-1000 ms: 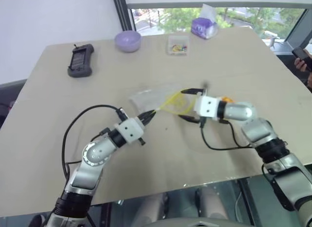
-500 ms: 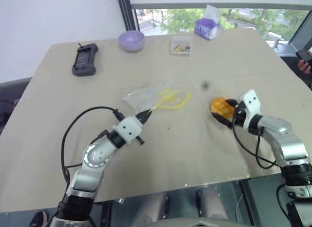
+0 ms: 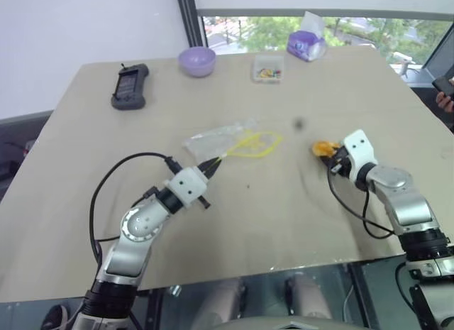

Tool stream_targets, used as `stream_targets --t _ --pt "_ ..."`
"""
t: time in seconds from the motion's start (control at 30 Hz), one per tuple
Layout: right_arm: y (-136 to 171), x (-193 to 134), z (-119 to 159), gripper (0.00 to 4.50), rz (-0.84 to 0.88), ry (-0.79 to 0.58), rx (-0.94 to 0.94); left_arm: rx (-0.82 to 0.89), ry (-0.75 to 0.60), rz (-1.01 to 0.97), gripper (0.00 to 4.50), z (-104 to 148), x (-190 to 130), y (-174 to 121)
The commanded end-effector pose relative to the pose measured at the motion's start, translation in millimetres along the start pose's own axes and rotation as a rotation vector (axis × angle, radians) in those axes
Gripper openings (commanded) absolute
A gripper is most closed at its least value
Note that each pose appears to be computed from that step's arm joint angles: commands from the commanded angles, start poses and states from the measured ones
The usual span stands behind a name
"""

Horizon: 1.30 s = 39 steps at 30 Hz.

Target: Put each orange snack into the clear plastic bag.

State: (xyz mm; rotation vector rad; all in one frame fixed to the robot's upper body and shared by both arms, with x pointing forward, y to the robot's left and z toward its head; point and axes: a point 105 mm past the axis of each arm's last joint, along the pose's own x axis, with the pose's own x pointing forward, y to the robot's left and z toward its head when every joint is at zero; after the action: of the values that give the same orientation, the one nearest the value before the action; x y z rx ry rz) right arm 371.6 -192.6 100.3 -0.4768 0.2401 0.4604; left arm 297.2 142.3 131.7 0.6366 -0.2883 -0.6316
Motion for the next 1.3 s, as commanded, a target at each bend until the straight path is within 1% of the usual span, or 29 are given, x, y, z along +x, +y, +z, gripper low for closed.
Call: stream_targets --t 0.03,0.07,0.17,0.27,0.33,0.37,0.5,0.57,0.63,0.67,0.77,0.9,0.97,1.07,1.2,1.3 --pt "-8.3 -2.5 -19.1 0.15 -0.047 0.065 -0.006 0.030 -0.042 0.009 0.00 12.7 0.1 4.7" --pt "-9.0 -2.5 -17.6 0.05 -0.050 0.055 -0.010 0.030 -0.043 0.008 0.00 12.7 0.3 4.6" --pt "-7.6 -3.0 -9.1 0.02 -0.033 0.004 -0.054 0.031 -0.042 0.006 0.00 12.2 0.5 4.3" --pt "-1.6 -5.3 8.6 0.02 0.013 -0.081 -0.096 0.031 -0.042 0.002 0.00 11.9 1.0 3.9" --pt "7.0 -9.9 31.5 0.02 0.077 -0.178 -0.127 0.032 -0.042 -0.001 0.00 11.8 0.8 3.8" --pt "14.0 -14.4 47.4 0.02 0.127 -0.244 -0.152 0.032 -0.042 -0.003 0.00 11.7 0.8 3.7" --pt "43.5 -38.7 102.1 0.02 0.309 -0.477 -0.250 0.030 -0.040 -0.007 0.00 11.3 1.0 3.4" --pt "58.7 -47.8 118.4 0.02 0.389 -0.539 -0.288 0.030 -0.041 -0.012 0.00 11.4 1.5 2.7" --pt "69.3 -51.1 130.3 0.02 0.429 -0.578 -0.316 0.030 -0.044 -0.017 0.00 11.6 2.2 1.7" --pt "74.5 -51.5 133.6 0.02 0.449 -0.584 -0.337 0.030 -0.045 -0.019 0.00 11.7 2.5 1.5" --pt "90.8 -49.0 131.2 0.02 0.520 -0.560 -0.423 0.030 -0.050 -0.020 0.00 12.8 4.4 1.5" --pt "106.6 -34.7 136.8 0.02 0.544 -0.568 -0.392 0.029 -0.060 -0.026 0.00 14.4 6.0 0.5" --pt "113.1 -24.3 133.2 0.02 0.554 -0.544 -0.416 0.029 -0.064 -0.029 0.00 15.5 6.9 -0.3" --pt "114.5 -12.3 130.8 0.02 0.540 -0.514 -0.420 0.030 -0.068 -0.031 0.00 16.6 7.2 -0.7" --pt "114.5 1.0 122.8 0.02 0.526 -0.465 -0.478 0.028 -0.072 -0.033 0.00 17.8 6.8 -0.9" --pt "111.7 8.1 123.2 0.02 0.503 -0.453 -0.450 0.029 -0.080 -0.043 0.00 20.1 5.9 -2.7"
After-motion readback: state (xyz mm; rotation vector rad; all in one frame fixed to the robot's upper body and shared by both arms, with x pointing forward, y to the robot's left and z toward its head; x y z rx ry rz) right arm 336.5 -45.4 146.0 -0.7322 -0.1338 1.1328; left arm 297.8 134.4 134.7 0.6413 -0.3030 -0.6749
